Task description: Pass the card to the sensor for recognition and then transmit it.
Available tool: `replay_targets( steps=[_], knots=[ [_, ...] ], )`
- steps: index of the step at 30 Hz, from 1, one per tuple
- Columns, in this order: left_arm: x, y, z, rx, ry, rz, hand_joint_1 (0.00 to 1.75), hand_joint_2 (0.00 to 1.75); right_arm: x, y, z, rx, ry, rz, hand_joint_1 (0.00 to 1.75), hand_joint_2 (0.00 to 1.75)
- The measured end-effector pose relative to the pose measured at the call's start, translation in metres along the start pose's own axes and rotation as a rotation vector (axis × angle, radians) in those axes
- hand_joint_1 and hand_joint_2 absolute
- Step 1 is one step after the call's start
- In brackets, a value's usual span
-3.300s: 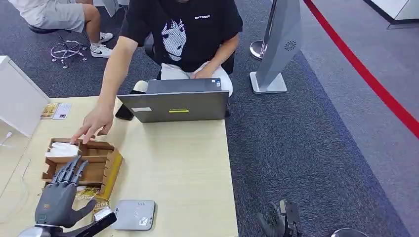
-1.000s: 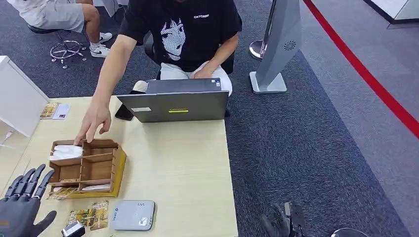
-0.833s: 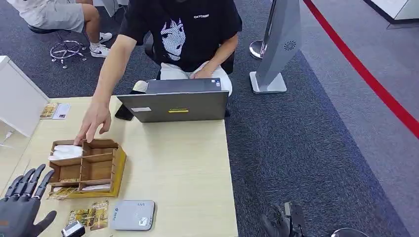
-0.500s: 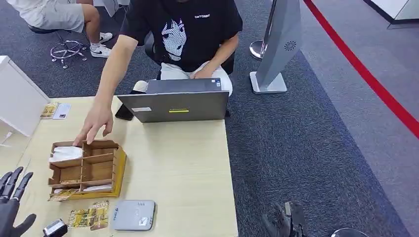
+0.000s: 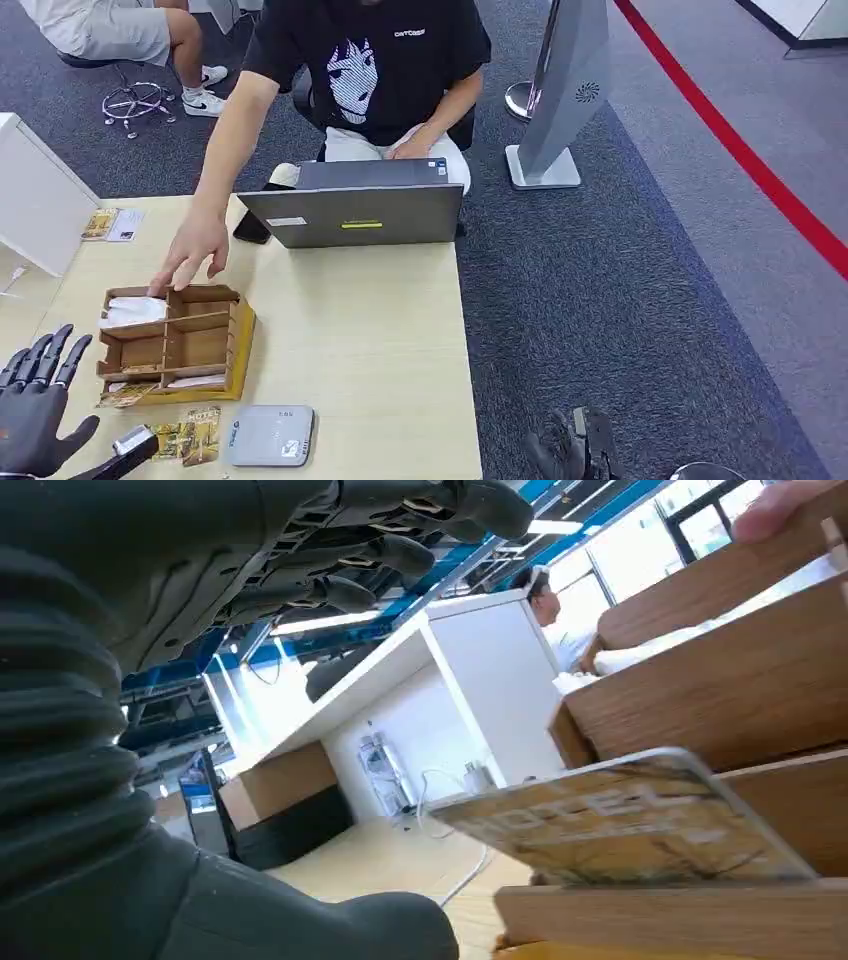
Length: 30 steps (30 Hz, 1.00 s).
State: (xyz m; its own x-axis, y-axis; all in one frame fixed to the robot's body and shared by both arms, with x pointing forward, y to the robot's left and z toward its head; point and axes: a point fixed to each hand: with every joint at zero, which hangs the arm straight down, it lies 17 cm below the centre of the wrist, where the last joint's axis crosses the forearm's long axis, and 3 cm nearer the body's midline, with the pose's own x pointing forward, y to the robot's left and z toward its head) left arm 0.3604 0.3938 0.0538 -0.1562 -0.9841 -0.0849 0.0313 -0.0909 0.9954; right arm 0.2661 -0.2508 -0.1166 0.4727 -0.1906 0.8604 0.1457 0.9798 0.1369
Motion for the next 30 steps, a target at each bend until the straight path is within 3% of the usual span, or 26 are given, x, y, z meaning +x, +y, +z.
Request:
replay_targets(
  steps=[18,19,30],
  knots=[
    [0.041,-0.006,-0.018,0.002,-0.063,0.039,0.0,1.75,-0.001,0.009,0.0,0.017,0.004,-0.008,0.0,1.75],
    [0.043,-0.006,-0.019,0.001,-0.066,0.04,1.71,1.75,-0.001,0.009,0.0,0.017,0.004,-0.009,0.0,1.75],
    [0.051,-0.011,-0.018,-0.01,-0.084,0.049,1.75,1.75,-0.001,0.012,0.0,0.015,0.004,-0.019,0.0,1.75]
  ],
)
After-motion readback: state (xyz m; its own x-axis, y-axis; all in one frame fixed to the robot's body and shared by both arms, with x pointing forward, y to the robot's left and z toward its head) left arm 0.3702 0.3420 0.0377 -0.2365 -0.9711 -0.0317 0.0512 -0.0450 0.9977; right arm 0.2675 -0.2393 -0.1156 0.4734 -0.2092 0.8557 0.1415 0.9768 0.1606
